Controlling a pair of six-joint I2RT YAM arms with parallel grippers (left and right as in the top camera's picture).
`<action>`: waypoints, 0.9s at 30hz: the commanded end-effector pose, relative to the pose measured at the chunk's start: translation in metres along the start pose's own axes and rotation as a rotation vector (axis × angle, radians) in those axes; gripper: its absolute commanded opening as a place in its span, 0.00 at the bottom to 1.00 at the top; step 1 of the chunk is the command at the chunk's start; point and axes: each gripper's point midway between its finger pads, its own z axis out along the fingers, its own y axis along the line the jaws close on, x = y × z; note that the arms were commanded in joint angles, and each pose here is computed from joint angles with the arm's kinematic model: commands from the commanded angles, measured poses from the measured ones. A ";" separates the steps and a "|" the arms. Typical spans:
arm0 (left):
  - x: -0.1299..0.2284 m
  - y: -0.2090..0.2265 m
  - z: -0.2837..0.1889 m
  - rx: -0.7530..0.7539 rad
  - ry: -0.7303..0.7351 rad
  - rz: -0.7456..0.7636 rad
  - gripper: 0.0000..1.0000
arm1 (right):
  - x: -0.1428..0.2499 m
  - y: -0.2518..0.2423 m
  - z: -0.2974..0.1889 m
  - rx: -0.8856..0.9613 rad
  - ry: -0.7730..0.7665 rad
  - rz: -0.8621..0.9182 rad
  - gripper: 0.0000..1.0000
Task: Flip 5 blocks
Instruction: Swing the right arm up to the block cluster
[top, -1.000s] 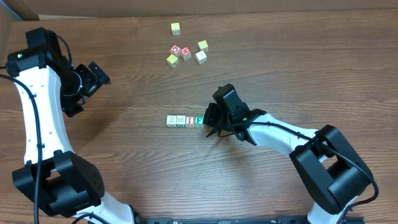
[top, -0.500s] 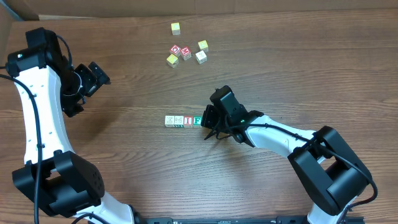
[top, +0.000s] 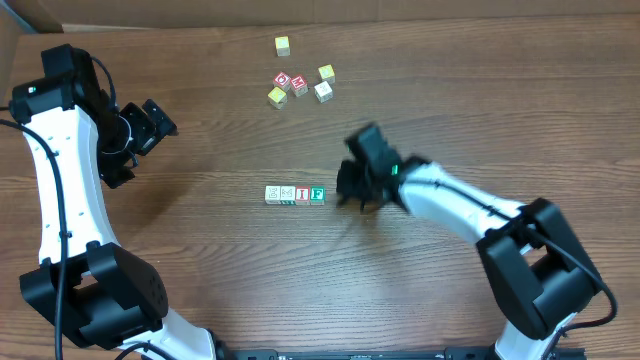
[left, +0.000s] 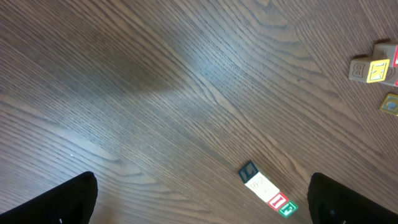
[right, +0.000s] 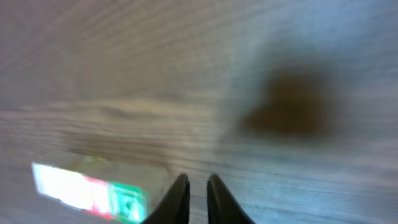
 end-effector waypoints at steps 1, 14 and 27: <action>-0.004 -0.003 -0.009 0.011 -0.032 0.007 1.00 | -0.072 0.033 -0.058 -0.017 -0.161 -0.166 0.21; -0.004 -0.003 -0.009 0.012 -0.032 0.007 1.00 | -0.156 0.064 -0.092 0.024 -0.438 -0.465 0.77; -0.004 -0.003 -0.009 0.011 -0.032 0.007 1.00 | -0.166 0.057 0.008 0.032 -0.431 -0.521 0.84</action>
